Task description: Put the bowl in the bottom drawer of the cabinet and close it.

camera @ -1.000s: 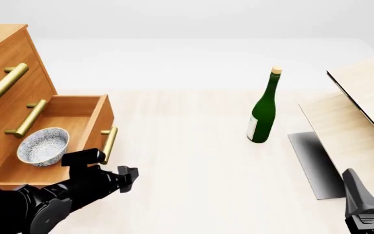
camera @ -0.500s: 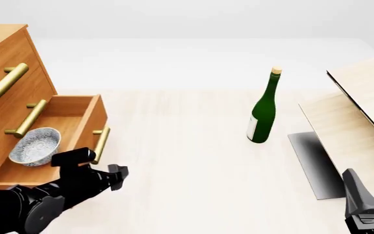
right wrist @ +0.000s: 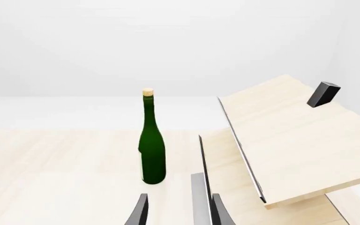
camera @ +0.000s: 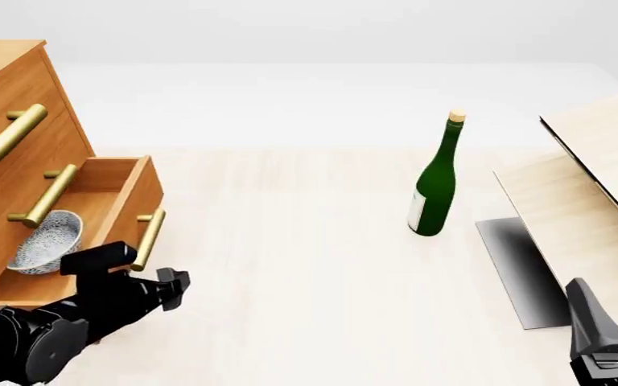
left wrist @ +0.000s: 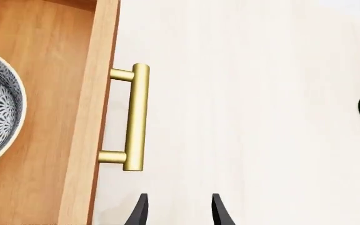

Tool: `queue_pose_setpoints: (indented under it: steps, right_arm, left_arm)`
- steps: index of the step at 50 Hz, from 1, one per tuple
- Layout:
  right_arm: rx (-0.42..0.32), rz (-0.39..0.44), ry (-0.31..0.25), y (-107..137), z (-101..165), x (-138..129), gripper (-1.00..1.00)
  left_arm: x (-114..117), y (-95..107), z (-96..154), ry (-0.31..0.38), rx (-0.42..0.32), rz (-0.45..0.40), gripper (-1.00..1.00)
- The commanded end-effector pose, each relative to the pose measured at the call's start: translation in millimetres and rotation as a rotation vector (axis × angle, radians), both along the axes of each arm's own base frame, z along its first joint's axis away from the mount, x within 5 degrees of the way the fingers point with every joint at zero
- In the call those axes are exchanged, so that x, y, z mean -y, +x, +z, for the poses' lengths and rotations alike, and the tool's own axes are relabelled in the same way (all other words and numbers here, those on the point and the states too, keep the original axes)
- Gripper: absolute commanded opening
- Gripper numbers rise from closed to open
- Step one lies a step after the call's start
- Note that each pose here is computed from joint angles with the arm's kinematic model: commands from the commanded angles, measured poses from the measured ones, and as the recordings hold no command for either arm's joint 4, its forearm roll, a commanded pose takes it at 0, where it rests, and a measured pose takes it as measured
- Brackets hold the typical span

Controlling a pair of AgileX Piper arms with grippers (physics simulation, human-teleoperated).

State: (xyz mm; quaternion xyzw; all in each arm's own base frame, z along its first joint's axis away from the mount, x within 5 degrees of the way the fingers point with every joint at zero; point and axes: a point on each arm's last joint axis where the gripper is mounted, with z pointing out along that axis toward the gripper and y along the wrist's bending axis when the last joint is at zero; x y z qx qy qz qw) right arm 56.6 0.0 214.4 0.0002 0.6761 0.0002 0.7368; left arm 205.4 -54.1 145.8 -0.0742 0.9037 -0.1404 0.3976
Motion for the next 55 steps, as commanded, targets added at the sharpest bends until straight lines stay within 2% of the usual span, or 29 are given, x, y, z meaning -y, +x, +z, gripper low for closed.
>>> queue_pose_setpoints:
  steps: [1, 55]
  right_arm:
    - [0.0, 0.0, 0.0, 0, 0, 0, 1.0]
    - [0.0, 0.0, 0.0, 0, 0, 0, 1.0]
  left_arm:
    - [-12, 0, 1, 0.024, 0.003, 0.037, 1.0]
    - [-53, -1, -7, 0.084, -0.023, 0.181, 1.0]
